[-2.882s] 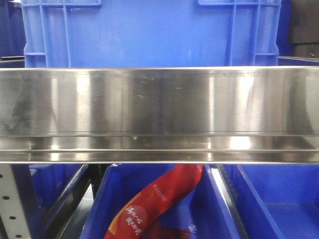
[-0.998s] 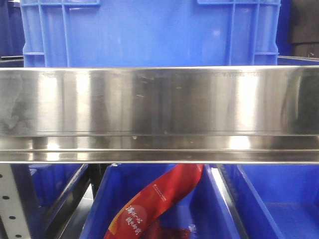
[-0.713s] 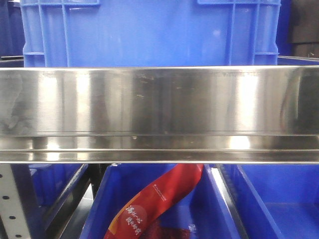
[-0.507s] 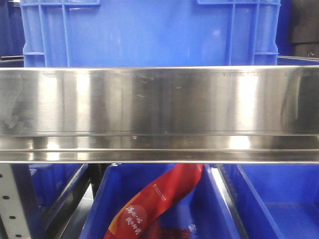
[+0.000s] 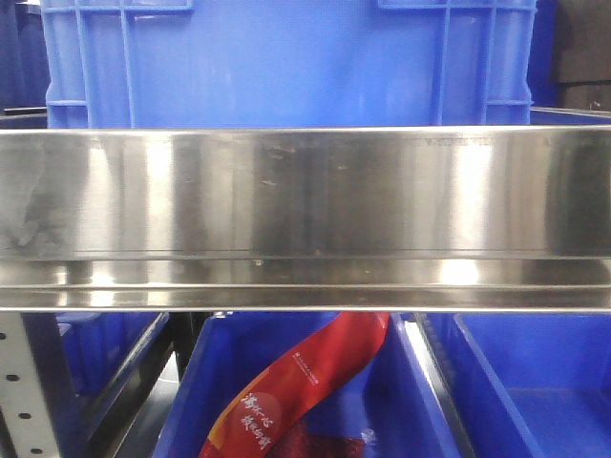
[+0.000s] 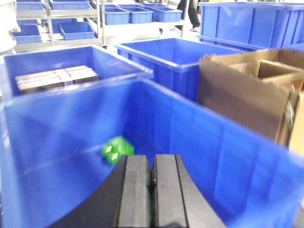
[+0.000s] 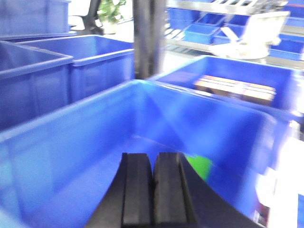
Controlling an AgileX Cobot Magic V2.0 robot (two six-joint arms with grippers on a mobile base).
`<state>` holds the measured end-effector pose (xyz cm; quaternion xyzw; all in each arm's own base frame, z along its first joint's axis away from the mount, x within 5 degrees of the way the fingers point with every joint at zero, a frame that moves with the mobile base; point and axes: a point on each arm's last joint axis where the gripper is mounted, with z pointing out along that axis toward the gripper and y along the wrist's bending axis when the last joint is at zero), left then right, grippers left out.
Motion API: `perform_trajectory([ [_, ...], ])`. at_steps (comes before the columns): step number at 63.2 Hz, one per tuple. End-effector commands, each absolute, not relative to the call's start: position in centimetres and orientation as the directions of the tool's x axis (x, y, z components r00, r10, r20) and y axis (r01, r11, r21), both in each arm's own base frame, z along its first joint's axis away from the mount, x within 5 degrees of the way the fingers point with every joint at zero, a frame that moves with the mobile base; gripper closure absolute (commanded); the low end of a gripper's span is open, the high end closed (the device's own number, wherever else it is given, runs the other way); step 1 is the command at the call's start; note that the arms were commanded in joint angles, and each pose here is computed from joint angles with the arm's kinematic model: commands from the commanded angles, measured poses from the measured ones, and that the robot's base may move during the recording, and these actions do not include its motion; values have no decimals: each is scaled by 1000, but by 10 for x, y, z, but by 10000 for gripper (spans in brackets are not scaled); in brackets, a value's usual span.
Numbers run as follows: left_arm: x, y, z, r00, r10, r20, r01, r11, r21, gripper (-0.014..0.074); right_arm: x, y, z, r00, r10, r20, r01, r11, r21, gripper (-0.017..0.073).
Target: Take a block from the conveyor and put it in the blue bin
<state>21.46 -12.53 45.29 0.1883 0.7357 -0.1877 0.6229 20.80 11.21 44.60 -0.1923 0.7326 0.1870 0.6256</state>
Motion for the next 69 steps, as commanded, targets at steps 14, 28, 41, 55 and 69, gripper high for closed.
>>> perform_trajectory([
  [14, 162, -95, 416, -101, 10, -995, 509, 860, -42, 704, 162, 79, 419, -41, 4, -999, -456, 890, 22, 727],
  [28, 117, -69, 379, -92, 6, -996, 509, 859, -42, 704, 122, 60, 376, -40, 6, -999, -450, 893, 23, 727],
  [41, 86, -51, 360, -43, -22, -999, 511, 858, -42, 704, 91, 46, 344, -20, 15, -1000, -450, 893, 22, 727],
  [55, 72, -43, 363, 7, -52, -999, 514, 857, -41, 704, 75, 38, 342, 23, 33, -999, -455, 890, 20, 727],
  [69, 70, -42, 363, 14, -55, -998, 514, 857, -41, 704, 73, 38, 343, 32, 38, -999, -454, 891, 19, 727],
])
